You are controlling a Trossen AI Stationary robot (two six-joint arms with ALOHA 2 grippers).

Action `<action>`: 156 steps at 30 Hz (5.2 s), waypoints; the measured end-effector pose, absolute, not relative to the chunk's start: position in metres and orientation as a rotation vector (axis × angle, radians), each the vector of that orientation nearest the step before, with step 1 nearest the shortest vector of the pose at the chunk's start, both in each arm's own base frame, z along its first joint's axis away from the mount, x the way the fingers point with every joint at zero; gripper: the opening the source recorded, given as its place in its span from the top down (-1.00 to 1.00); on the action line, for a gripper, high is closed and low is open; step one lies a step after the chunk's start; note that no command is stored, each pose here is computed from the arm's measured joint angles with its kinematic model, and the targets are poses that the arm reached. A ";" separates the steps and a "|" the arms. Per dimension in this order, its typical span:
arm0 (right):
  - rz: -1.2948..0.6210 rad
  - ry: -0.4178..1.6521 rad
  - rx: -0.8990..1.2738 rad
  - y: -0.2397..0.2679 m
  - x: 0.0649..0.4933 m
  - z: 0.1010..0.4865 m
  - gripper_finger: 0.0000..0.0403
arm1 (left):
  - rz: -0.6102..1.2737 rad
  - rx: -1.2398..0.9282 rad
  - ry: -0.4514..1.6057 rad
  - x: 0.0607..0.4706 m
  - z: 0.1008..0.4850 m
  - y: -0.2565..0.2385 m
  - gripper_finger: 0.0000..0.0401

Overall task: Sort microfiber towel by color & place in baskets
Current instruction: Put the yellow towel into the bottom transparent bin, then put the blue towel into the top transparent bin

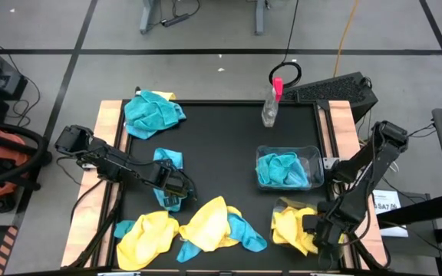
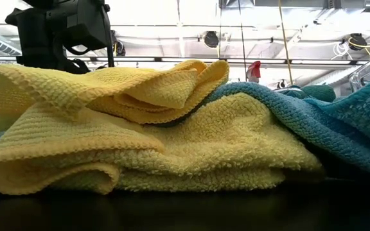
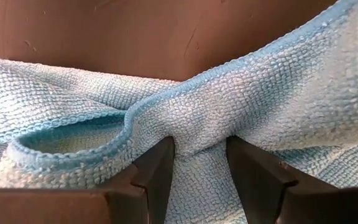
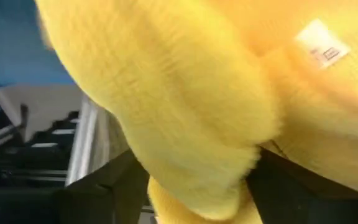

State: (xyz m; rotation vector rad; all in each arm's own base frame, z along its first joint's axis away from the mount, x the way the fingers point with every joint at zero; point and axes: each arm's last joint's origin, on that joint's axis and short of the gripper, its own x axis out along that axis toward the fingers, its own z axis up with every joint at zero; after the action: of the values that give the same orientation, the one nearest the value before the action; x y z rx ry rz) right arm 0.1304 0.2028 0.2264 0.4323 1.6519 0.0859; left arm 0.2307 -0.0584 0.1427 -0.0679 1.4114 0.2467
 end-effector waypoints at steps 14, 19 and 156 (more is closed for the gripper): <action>0.097 1.507 0.402 0.192 0.128 0.270 -0.20 | 0.240 -0.058 1.423 0.231 0.144 -0.059 0.19; 0.103 1.414 0.341 0.191 0.132 0.275 -0.14 | 0.232 -0.036 1.451 0.237 0.159 -0.060 0.19; -0.284 0.588 -0.316 0.079 0.310 0.308 -0.64 | -0.055 0.494 0.362 0.345 0.329 -0.076 0.93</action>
State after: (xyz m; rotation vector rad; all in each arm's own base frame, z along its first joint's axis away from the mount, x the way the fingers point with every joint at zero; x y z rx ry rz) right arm 0.3099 0.0787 0.3084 -0.3161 0.5878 -0.2843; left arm 0.3447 -0.0760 0.3295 0.4942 0.3623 -0.0550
